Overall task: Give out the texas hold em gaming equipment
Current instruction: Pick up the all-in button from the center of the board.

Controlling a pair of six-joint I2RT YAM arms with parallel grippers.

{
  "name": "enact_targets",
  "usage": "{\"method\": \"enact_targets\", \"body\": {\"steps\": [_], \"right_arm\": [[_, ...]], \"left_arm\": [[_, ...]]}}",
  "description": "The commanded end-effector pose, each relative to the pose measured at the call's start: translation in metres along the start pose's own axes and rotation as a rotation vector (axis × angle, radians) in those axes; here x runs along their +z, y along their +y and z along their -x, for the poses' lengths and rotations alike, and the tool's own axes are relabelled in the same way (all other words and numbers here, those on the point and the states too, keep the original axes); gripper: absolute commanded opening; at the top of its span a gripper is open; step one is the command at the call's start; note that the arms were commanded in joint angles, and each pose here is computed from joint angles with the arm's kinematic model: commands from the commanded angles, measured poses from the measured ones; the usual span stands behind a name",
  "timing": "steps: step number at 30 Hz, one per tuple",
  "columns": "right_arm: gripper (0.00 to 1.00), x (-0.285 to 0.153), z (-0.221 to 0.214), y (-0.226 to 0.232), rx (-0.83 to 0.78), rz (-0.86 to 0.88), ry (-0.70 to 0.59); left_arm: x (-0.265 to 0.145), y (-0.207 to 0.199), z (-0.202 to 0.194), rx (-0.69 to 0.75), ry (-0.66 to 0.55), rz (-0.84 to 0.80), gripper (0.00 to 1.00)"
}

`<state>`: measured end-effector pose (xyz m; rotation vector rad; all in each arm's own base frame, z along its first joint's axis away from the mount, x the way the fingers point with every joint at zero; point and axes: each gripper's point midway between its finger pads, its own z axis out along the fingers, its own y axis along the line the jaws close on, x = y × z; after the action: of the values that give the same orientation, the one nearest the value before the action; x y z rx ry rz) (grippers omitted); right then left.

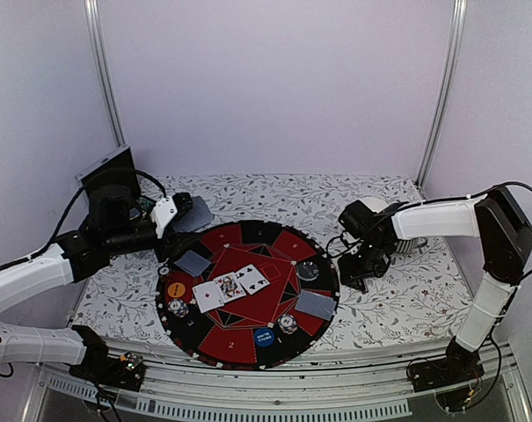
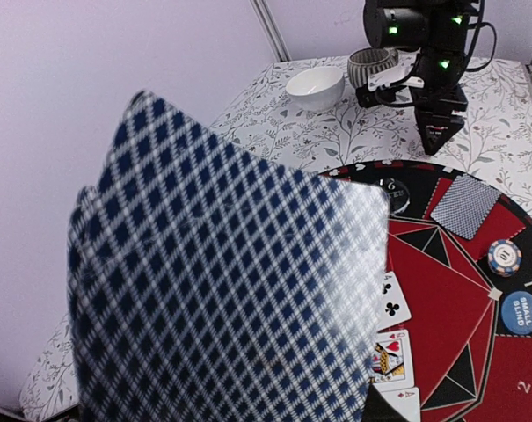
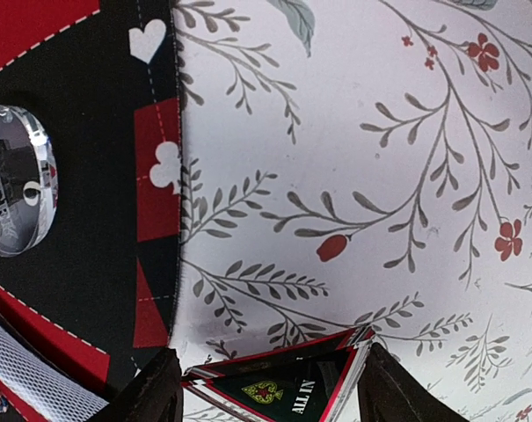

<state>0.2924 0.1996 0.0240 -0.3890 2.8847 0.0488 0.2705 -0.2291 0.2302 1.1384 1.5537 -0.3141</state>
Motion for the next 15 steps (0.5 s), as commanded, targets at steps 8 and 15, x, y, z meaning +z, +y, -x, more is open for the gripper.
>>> {"method": "enact_targets", "body": {"steps": [8,15], "right_arm": [[0.56,-0.068,0.043,0.059,-0.129,0.099,-0.185],[0.53,-0.108,0.041,0.18,-0.373,0.341,-0.312]], "left_arm": [[-0.001,0.003,0.013,0.012,-0.036,0.01,0.43],[-0.002,0.005,0.013,0.013,-0.033,0.026,0.42]]}}
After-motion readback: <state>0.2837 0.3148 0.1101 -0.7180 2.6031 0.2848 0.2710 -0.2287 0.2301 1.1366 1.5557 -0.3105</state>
